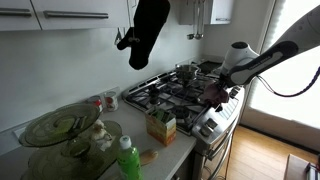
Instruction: Use the pink towel to wipe the buttons on the stove
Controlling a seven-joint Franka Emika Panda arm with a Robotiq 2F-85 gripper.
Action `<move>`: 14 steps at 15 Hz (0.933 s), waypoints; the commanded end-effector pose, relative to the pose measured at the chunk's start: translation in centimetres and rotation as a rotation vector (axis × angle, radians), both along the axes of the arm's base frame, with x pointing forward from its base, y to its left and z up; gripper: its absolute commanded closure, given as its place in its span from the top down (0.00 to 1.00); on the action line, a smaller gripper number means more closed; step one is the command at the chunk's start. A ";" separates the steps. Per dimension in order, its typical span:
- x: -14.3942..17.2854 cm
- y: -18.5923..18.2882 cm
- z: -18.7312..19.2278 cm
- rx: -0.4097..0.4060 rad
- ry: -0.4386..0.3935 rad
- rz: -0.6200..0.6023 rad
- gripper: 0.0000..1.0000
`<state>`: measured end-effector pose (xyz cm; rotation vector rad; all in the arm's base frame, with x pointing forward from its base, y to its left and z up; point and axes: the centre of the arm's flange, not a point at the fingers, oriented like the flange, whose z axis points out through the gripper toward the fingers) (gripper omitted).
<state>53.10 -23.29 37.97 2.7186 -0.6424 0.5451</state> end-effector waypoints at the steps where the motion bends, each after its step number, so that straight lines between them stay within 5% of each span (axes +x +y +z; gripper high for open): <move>1: -4.5 -1.6 0.9 -0.034 0.031 -0.102 0.04; 9: -10.6 -5.1 1.8 -0.129 0.031 -0.334 0.04; 14: -6.6 -3.9 -2.2 -0.034 -0.006 -0.287 0.04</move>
